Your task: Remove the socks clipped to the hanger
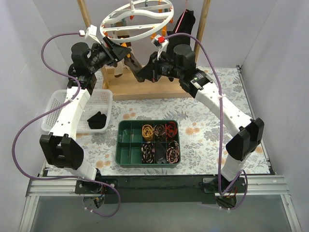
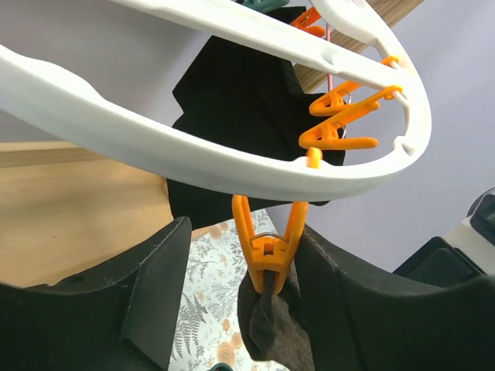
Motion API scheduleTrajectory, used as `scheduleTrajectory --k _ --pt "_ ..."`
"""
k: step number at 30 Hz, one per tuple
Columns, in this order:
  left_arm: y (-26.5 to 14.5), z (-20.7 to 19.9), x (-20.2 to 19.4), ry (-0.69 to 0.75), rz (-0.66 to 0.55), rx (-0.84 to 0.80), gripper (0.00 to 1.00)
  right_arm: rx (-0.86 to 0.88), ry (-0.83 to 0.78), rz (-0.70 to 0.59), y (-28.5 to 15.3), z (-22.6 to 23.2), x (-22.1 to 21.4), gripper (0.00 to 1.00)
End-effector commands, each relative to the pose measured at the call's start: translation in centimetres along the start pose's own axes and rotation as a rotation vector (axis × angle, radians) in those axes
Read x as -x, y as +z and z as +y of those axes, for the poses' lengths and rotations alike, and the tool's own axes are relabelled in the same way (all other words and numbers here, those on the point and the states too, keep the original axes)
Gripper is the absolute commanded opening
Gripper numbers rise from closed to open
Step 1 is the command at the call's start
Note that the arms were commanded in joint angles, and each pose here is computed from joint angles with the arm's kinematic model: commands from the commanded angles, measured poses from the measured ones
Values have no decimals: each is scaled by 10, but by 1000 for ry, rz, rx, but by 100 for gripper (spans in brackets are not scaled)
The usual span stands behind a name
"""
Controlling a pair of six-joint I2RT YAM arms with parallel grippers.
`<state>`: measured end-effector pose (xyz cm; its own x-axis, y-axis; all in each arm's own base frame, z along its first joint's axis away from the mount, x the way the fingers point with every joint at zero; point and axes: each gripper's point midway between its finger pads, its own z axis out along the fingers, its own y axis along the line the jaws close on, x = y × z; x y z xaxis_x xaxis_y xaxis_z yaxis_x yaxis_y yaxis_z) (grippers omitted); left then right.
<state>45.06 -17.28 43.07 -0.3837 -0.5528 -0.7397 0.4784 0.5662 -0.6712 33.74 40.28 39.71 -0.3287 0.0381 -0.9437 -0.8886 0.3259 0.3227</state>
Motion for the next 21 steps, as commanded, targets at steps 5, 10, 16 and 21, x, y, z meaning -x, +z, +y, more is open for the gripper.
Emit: scheduleTrajectory --k 5,10,16,21 --pt "-5 -29 20 12 -65 -80 37 32 -48 -42 -15 15 14 1" --pt "-6 -36 21 14 -68 -111 10 29 -43 -38 -18 16 10 1" --pt "-7 -38 20 19 -63 -121 0 21 -32 -28 -22 16 4 1" --pt "-10 -35 9 10 -10 -107 25 24 -8 0 -30 20 -11 1"
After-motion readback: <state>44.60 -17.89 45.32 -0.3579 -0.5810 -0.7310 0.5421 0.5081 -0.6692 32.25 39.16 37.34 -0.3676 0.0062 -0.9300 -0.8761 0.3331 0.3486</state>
